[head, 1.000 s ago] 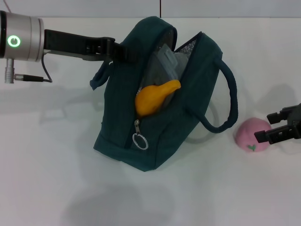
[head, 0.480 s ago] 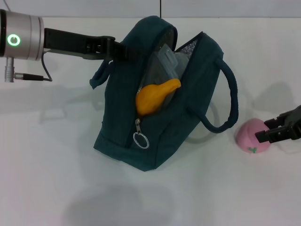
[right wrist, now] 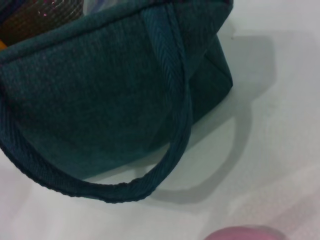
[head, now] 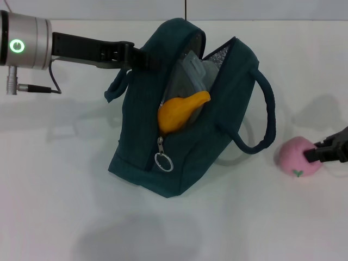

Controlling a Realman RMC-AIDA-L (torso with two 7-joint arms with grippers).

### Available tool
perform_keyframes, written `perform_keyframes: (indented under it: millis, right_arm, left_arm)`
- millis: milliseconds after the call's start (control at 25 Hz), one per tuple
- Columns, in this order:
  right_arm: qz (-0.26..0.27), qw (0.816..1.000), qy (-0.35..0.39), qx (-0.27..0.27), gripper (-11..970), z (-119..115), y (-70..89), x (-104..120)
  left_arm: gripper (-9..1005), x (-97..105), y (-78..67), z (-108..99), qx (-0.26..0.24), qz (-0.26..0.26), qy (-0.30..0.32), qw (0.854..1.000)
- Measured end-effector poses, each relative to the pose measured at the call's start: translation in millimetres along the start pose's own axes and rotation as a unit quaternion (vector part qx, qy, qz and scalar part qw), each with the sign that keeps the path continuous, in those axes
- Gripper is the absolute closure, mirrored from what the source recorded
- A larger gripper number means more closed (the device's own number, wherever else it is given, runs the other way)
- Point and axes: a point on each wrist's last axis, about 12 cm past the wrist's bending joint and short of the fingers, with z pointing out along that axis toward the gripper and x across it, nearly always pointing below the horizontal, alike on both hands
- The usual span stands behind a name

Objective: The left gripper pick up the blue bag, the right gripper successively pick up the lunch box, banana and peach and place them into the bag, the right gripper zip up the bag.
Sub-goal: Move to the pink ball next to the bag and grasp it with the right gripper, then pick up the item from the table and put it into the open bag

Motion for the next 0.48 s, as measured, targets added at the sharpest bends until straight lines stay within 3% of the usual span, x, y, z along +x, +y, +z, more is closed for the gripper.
perform_keyframes:
  millis: [480]
  right_arm:
    - [0.021, 0.999, -0.04, 0.016, 861, -17.4, -11.3, 8.3]
  left_arm:
    - [949, 0.2, -0.1, 0.1, 0.001, 0.0, 0.001, 1.0]
